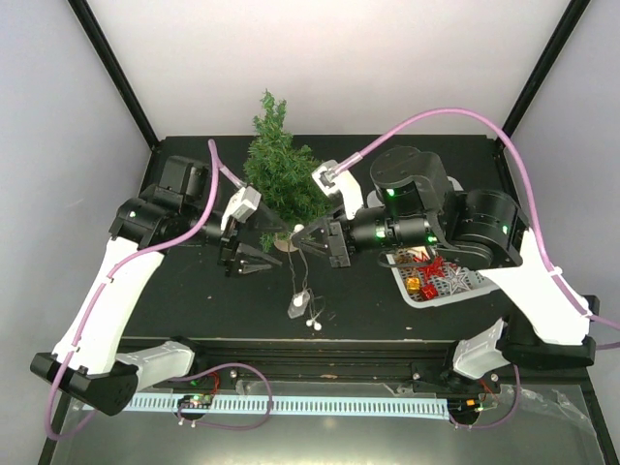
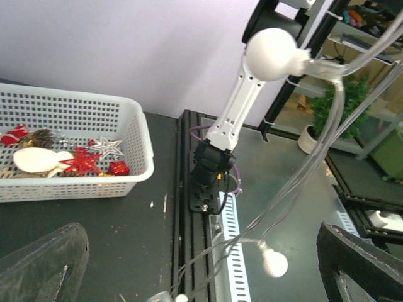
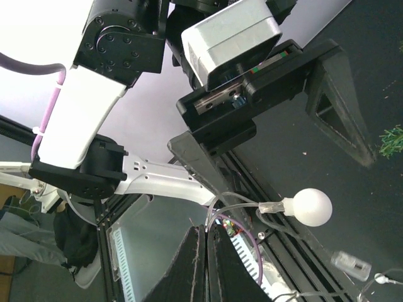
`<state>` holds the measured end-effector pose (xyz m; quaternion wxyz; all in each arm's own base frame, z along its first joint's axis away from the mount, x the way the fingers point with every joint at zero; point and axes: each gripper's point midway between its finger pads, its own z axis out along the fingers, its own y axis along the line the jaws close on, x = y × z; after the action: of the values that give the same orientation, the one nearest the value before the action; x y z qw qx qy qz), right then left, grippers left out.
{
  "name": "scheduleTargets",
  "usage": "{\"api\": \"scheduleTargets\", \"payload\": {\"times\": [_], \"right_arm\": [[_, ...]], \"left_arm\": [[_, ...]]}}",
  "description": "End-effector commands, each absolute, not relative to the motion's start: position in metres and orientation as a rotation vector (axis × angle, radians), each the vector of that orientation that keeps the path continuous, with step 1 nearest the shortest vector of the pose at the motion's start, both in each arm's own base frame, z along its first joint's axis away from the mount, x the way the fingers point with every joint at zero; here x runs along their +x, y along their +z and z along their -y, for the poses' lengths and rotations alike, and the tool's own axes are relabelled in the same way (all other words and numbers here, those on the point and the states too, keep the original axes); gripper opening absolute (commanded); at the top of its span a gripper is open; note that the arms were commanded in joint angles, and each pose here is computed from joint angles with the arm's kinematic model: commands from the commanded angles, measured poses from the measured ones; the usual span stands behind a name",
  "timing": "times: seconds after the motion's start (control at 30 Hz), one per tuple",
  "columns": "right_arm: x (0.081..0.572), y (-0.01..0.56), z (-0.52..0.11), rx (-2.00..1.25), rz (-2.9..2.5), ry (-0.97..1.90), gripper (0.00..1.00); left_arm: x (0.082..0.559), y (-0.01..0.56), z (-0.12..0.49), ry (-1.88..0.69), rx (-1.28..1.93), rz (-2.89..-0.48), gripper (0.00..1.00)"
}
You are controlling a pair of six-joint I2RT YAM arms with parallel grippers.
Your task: Decorate the small christmas tree
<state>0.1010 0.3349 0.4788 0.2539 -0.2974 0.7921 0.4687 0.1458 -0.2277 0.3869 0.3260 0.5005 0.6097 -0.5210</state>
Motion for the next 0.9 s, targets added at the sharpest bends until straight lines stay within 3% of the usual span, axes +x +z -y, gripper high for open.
{"api": "scheduleTargets", "payload": {"times": [0.0, 0.5, 0.57, 0.67, 0.77, 0.83, 0.87], "right_arm": [[0.099, 0.486, -0.343, -0.827, -2.116, 1.322, 0.01], [0.099, 0.48, -0.365, -0.86, -2.114, 1.375, 0.01], [0.099, 0.477, -0.366, -0.857, -2.117, 1.378, 0.01], [0.1, 0.475, -0.365, -0.849, -2.118, 1.378, 0.01], [0.1, 0.474, -0.363, -0.839, -2.116, 1.375, 0.01], [0.101, 0.474, -0.361, -0.832, -2.115, 1.369, 0.01], [0.101, 0.474, -0.359, -0.829, -2.113, 1.365, 0.01]], "left_arm": [[0.126, 0.4, 0.227, -1.427, 1.371, -1.492, 0.99], [0.136, 0.402, 0.234, -1.412, 1.377, -1.506, 0.98], [0.135, 0.403, 0.235, -1.421, 1.378, -1.5, 0.84], [0.136, 0.4, 0.236, -1.419, 1.375, -1.516, 0.44], [0.135, 0.397, 0.234, -1.405, 1.373, -1.527, 0.14], [0.134, 0.394, 0.233, -1.399, 1.367, -1.543, 0.02], [0.134, 0.392, 0.233, -1.395, 1.365, -1.551, 0.02]]}}
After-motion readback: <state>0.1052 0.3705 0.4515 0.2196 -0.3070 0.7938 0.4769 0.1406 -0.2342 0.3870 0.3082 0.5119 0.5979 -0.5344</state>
